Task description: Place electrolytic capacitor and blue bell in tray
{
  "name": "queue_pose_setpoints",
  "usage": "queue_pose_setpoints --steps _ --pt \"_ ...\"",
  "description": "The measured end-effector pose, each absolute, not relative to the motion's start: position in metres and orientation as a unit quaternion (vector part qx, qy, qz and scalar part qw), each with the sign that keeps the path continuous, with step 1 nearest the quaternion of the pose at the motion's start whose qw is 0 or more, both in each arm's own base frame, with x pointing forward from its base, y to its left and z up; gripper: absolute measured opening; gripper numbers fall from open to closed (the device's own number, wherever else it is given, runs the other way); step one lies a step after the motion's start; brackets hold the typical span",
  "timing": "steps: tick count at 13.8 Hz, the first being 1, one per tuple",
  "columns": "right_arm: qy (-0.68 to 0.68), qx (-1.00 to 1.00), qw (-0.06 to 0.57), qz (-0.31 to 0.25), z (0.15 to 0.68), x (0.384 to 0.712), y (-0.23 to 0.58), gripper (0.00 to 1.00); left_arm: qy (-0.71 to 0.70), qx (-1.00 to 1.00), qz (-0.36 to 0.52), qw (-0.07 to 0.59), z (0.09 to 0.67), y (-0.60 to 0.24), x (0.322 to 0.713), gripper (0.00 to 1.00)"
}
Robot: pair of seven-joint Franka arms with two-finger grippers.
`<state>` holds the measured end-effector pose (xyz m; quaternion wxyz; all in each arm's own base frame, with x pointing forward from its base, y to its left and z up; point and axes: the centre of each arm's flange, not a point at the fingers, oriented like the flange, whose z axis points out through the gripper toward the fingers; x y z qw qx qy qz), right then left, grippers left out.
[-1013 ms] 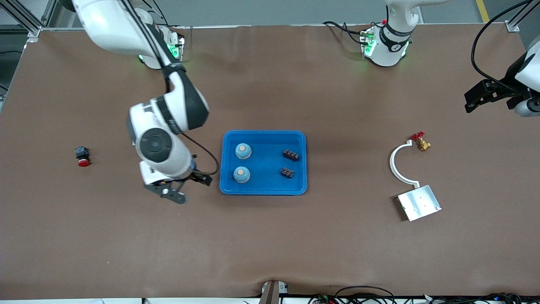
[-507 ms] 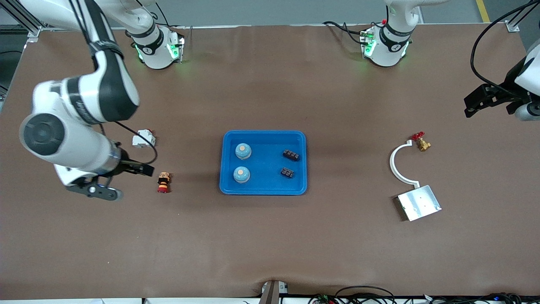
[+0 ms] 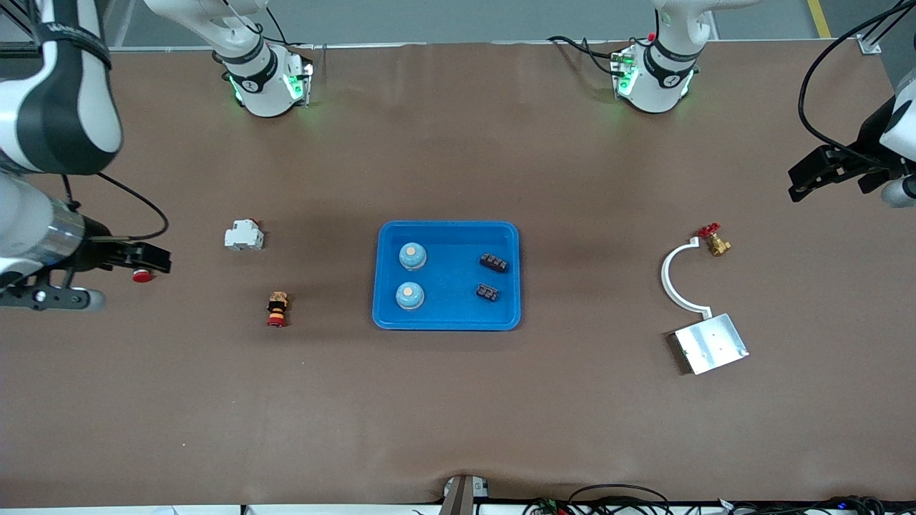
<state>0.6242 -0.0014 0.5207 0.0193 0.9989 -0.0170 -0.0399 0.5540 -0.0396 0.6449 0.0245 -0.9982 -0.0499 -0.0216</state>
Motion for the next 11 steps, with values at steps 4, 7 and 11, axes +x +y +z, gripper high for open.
queue_pose_setpoints --steps 4,7,11 --pt "-0.007 1.0 0.016 -0.021 0.555 0.594 -0.003 1.0 -0.047 -0.999 -0.006 0.02 0.645 -0.046 0.548 1.0" --pt "-0.004 1.0 0.014 -0.004 0.581 0.571 -0.002 1.0 -0.043 -0.999 -0.003 0.022 0.648 -0.05 0.541 1.0" --pt "-0.004 1.0 0.013 0.013 0.606 0.547 -0.003 1.0 -0.034 -0.999 -0.003 0.024 0.65 -0.054 0.533 1.0"
